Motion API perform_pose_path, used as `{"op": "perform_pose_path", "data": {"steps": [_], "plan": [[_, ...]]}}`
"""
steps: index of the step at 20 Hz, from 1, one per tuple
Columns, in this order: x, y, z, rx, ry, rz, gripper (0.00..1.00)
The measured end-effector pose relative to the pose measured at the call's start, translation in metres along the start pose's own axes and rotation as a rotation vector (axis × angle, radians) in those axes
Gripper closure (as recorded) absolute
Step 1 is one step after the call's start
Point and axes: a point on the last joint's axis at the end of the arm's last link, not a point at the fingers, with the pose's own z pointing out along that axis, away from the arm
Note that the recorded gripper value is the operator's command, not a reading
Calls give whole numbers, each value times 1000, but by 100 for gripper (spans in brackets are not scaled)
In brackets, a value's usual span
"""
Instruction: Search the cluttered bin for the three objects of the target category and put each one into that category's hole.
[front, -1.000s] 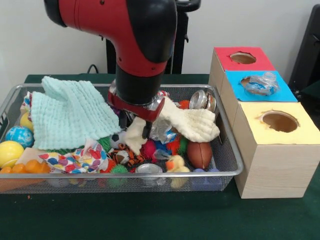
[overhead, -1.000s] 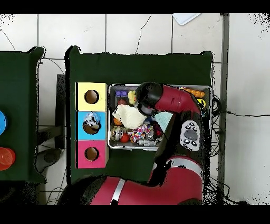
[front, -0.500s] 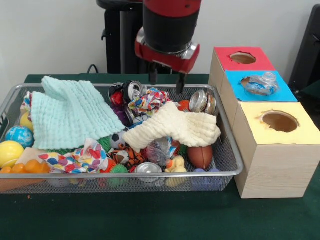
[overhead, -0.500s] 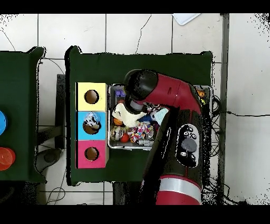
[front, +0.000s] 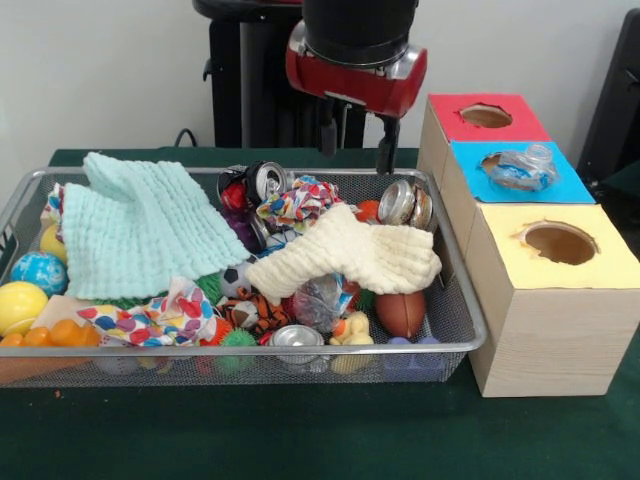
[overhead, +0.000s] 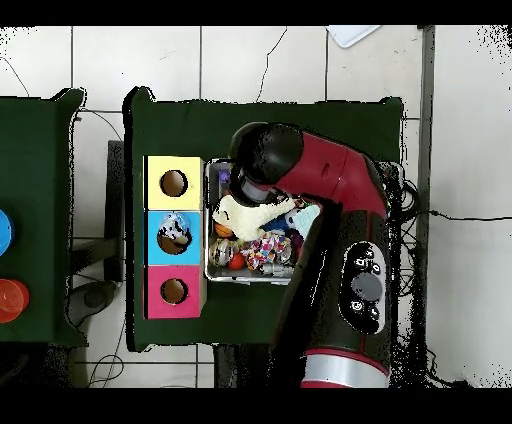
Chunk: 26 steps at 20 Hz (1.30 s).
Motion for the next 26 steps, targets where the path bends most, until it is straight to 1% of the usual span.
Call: {"op": "perform_pose_path", "data": {"steps": [2,5,7,9,10,12,14,15,16,17,21,26], "plan": [[-6,-1,4,-13,-43,3,0],[-19,-7,16,-42,-135,15,0],[-28,-14,28,-62,-211,28,0],[-32,-19,36,-67,-252,33,0],[-34,-21,40,-67,-265,34,0],[-36,-29,56,-64,-302,37,0],[-35,-31,64,-63,-305,37,0],[-33,-33,73,-62,-297,35,0],[-32,-34,76,-62,-291,33,0],[-28,-34,85,-63,-275,28,0],[-16,-33,105,-74,-230,9,0],[-3,-28,122,-81,-197,-44,0]]}}
